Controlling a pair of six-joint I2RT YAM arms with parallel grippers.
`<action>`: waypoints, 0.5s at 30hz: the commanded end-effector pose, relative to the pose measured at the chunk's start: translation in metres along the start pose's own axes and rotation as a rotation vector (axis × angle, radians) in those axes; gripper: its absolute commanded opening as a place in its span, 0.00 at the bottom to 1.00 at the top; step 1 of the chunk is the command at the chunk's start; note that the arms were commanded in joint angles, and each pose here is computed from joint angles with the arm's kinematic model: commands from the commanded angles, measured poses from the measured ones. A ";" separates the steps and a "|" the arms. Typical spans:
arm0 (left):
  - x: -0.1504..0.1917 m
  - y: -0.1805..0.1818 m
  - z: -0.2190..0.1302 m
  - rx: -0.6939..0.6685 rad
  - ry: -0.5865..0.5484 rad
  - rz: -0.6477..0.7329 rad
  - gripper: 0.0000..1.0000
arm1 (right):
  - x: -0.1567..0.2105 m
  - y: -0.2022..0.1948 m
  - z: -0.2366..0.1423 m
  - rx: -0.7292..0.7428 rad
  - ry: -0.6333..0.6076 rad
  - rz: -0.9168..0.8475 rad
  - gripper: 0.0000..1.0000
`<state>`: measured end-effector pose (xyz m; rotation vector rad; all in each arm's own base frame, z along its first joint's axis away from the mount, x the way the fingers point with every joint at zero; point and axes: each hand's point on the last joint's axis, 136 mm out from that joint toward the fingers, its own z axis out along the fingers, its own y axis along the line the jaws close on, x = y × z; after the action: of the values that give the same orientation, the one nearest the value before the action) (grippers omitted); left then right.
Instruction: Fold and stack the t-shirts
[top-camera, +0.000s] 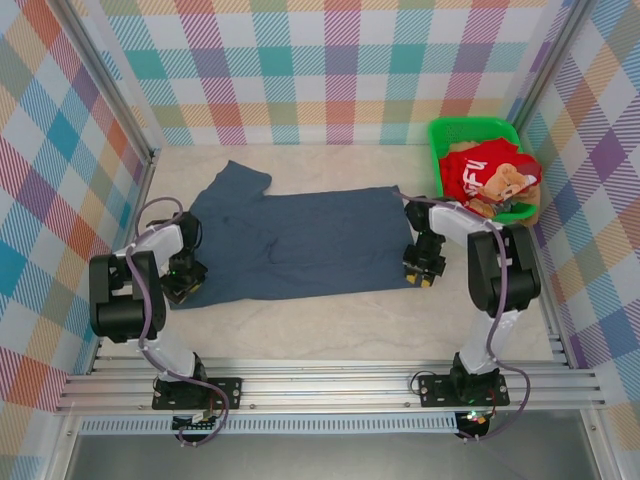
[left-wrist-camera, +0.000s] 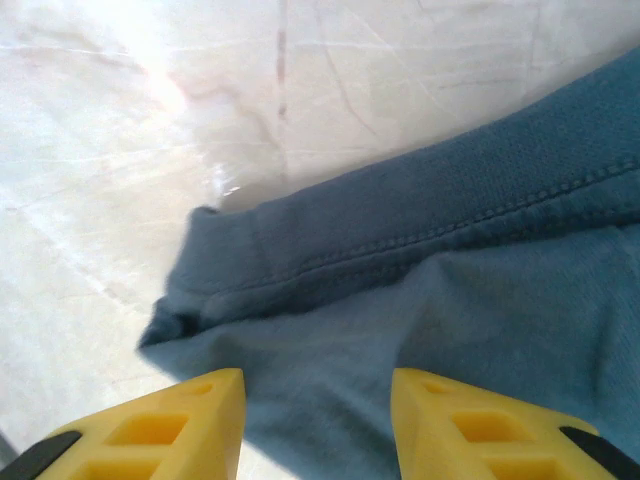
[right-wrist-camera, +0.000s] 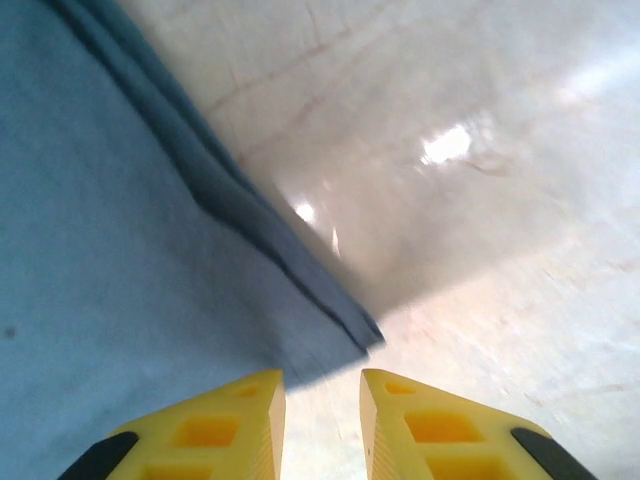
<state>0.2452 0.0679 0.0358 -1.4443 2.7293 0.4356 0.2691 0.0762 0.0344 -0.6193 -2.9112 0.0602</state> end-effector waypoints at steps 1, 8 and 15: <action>-0.006 -0.002 -0.042 0.040 -0.102 0.020 0.44 | -0.001 0.005 -0.036 -0.057 -0.113 -0.005 0.28; 0.029 -0.077 -0.057 0.270 0.024 0.017 0.42 | -0.011 0.073 -0.046 -0.314 -0.154 -0.113 0.31; 0.029 -0.107 -0.035 0.266 0.074 0.038 0.38 | -0.018 0.084 -0.007 -0.272 -0.058 -0.055 0.27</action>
<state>0.3115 -0.0133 0.0474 -1.3446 2.7290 0.0632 0.3199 0.1401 0.0423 -0.5446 -3.0649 -0.3229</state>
